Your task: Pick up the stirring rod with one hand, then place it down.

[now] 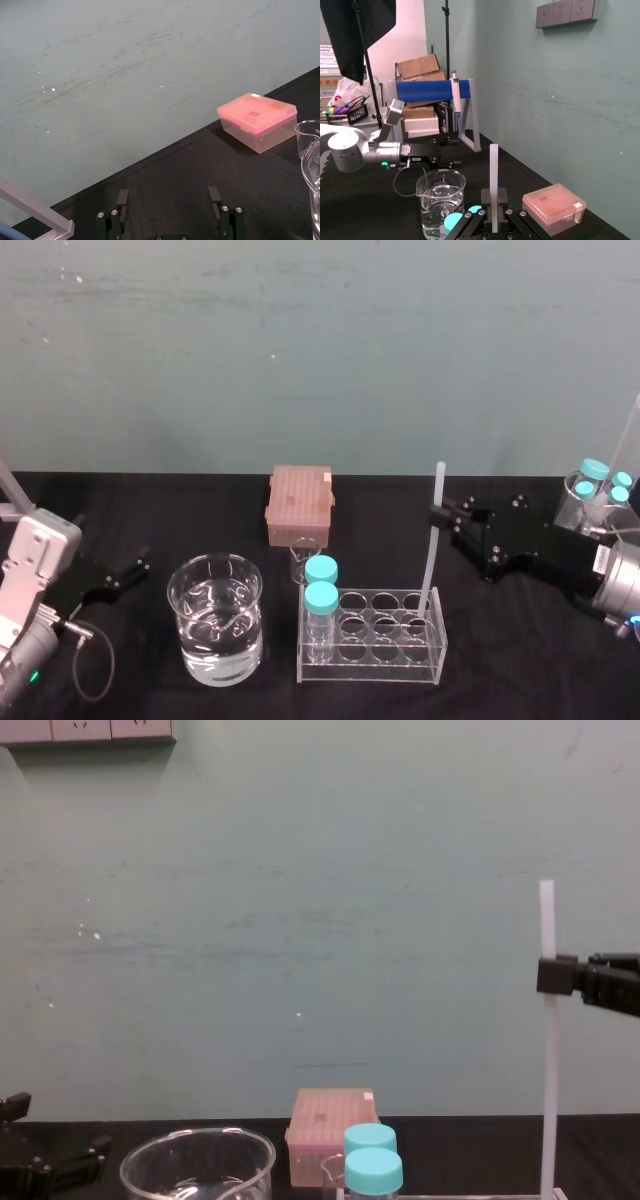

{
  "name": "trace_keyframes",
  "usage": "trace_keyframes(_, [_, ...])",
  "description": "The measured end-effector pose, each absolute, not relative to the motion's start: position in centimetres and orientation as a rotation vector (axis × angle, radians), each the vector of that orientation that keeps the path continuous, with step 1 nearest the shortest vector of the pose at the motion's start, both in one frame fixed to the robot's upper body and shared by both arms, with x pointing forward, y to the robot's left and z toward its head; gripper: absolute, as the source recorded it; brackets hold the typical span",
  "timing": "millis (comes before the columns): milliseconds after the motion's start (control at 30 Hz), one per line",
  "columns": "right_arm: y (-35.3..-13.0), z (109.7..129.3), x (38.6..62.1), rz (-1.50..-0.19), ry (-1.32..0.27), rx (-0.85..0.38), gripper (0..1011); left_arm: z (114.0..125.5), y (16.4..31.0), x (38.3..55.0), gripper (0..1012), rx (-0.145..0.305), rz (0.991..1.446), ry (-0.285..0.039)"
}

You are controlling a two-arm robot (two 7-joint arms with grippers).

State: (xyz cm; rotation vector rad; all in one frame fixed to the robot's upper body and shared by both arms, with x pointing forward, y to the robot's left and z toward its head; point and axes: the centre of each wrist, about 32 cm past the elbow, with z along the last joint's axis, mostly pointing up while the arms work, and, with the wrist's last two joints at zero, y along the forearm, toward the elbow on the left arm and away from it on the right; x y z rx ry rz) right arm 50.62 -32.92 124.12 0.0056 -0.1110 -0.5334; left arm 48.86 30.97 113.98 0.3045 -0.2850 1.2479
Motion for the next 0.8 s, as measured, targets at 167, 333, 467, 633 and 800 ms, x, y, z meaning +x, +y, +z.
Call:
trace_keyframes(167, [-33.0, 123.0, 50.8, -0.531, -0.107, 0.002, 67, 114.0, 31.0, 48.9, 1005, 0.304, 1.248, -0.285])
trace_keyframes(333, [-33.0, 122.4, 50.9, -0.535, -0.102, -0.010, 67, 114.0, 31.0, 48.9, 1005, 0.304, 1.248, -0.285])
trace_keyframes(467, [-33.0, 122.0, 50.9, -0.539, -0.096, -0.019, 67, 114.0, 31.0, 48.9, 1005, 0.304, 1.248, -0.285])
trace_keyframes(633, [-32.9, 121.2, 50.9, -0.547, -0.081, -0.032, 67, 114.0, 31.0, 48.9, 1005, 0.304, 1.248, -0.285])
trace_keyframes(800, [-32.8, 120.8, 50.9, -0.550, -0.072, -0.039, 67, 114.0, 31.0, 48.9, 1005, 0.304, 1.248, -0.285])
